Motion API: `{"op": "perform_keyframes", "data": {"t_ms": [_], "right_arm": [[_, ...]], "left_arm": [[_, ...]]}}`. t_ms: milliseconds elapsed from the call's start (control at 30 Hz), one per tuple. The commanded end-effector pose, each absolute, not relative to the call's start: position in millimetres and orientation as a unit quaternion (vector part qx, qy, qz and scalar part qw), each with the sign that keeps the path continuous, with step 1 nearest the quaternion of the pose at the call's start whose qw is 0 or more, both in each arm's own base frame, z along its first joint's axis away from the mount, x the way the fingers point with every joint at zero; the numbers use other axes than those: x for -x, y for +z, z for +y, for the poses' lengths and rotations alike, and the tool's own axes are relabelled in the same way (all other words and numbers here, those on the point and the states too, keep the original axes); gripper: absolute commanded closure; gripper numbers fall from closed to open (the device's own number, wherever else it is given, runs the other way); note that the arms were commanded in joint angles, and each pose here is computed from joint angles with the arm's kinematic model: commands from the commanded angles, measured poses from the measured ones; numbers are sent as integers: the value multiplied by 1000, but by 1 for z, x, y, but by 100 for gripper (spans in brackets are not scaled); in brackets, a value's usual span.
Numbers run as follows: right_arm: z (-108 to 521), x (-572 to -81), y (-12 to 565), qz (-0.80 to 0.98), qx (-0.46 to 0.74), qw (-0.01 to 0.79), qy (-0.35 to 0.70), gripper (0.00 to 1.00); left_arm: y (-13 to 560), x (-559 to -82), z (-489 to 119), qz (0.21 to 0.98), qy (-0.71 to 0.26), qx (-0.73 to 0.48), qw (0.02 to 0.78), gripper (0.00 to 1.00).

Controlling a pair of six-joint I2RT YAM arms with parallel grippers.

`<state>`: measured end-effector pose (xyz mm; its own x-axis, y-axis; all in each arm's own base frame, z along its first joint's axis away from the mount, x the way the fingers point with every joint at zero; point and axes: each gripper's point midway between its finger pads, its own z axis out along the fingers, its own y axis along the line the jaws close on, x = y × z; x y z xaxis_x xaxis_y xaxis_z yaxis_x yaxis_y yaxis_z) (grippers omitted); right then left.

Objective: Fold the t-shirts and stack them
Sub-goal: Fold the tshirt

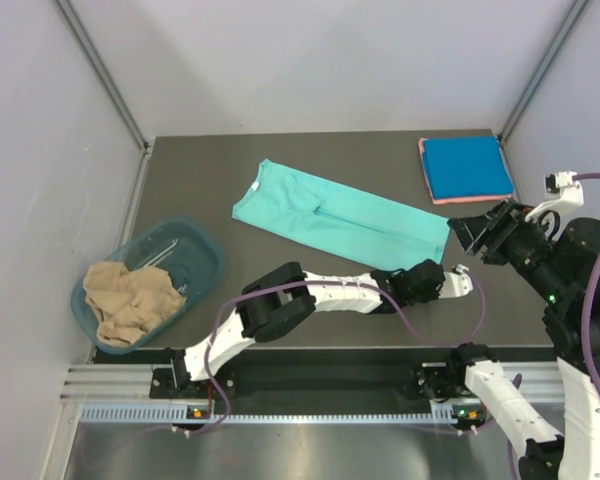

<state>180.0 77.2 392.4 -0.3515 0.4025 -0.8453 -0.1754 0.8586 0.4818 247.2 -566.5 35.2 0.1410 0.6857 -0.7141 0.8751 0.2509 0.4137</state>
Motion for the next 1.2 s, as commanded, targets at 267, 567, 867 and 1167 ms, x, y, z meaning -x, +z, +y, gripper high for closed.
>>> {"op": "perform_keyframes", "data": {"t_ms": [267, 567, 867, 1167], "right_arm": [[83, -178, 414, 758, -64, 585, 280, 45], [87, -189, 414, 759, -72, 578, 292, 46], [85, -205, 414, 762, -85, 577, 283, 46], [85, -239, 382, 797, -84, 540, 257, 46]], "left_arm": [[22, -230, -570, 637, -109, -621, 443, 100], [54, -195, -563, 664, -179, -579, 438, 100], [56, -179, -537, 698, -199, -541, 425, 100], [49, -153, -477, 751, -196, -491, 396, 100]]}}
